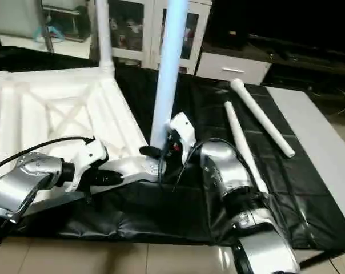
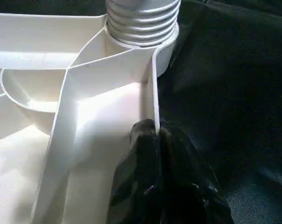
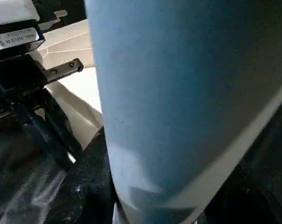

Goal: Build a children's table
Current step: Insert table leg to table base

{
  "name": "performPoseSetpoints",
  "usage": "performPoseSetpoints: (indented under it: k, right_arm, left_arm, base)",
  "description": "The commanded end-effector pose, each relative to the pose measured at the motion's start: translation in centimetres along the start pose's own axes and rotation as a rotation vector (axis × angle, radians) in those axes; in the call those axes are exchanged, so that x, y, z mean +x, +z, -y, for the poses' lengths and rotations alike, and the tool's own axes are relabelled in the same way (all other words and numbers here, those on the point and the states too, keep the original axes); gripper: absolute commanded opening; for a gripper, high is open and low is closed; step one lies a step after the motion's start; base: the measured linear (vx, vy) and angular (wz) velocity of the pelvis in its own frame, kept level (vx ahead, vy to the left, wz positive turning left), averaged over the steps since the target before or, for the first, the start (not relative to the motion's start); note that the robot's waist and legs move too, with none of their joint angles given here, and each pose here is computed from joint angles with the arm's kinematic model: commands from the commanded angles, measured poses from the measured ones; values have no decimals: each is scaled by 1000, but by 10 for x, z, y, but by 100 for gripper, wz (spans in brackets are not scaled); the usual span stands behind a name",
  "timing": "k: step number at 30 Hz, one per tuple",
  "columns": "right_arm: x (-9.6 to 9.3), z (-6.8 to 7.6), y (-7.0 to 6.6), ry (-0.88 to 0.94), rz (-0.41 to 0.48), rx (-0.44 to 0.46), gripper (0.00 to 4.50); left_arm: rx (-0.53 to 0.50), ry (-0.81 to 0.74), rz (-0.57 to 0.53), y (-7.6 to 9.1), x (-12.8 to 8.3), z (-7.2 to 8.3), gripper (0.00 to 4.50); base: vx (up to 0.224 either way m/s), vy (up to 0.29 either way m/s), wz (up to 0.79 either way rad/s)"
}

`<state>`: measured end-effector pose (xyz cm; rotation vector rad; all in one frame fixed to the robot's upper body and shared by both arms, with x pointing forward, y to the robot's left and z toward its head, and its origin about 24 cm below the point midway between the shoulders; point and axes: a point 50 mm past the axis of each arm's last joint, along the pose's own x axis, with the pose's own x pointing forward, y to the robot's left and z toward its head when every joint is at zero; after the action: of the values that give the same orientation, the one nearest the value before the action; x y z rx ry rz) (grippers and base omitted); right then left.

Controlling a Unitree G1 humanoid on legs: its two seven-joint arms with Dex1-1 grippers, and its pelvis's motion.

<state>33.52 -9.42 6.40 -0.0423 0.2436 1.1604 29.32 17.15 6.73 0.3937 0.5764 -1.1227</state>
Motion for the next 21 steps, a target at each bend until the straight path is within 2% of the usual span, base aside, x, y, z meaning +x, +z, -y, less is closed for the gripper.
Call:
performPoseSetpoints:
  k: [1, 5, 8, 10, 11, 16, 17, 18, 20, 21]
  right_arm:
    - [-26, -17, -91, -23, -355, 273, 185]
    - [-26, -20, -94, -31, -365, 272, 185]
    - [-24, -18, -97, -129, -370, 267, 185]
    - [-22, -10, -99, -265, -358, 277, 185]
    - [-20, -2, -99, -401, -337, 304, 185]
    - [-16, 9, -98, -668, -289, 442, 185]
    - [-16, 9, -98, -668, -289, 442, 185]
    - [-14, 13, -97, -764, -277, 479, 185]
    - [-12, 14, -96, -821, -278, 484, 185]
    - [-6, 16, -92, -916, -269, 486, 185]
  left_arm:
    - [78, 25, 48, 22, -7, -7, 0]
    - [78, 16, 47, 22, -5, -7, 0]
    - [69, 49, 47, 22, -4, -10, 0]
    - [52, 93, 50, 21, -2, -13, 0]
    - [26, 140, 66, 22, 2, -15, 0]
    - [-85, 191, 86, 23, 21, -9, 0]
    - [-85, 191, 86, 23, 21, -9, 0]
    - [-132, 226, 76, 25, 32, -4, 0]
    - [-175, 267, 84, 29, 41, -2, 0]
    - [-262, 358, 121, 39, 60, 3, 0]
  base:
    - [0, 0, 0]
    - [0, 0, 0]
    - [0, 0, 0]
    - [0, 0, 0]
    - [0, 0, 0]
    - [-44, 11, -6]
    - [-54, 33, -8]
    - [-54, 33, -8]
    - [-28, 17, -1]
    - [0, 0, 0]
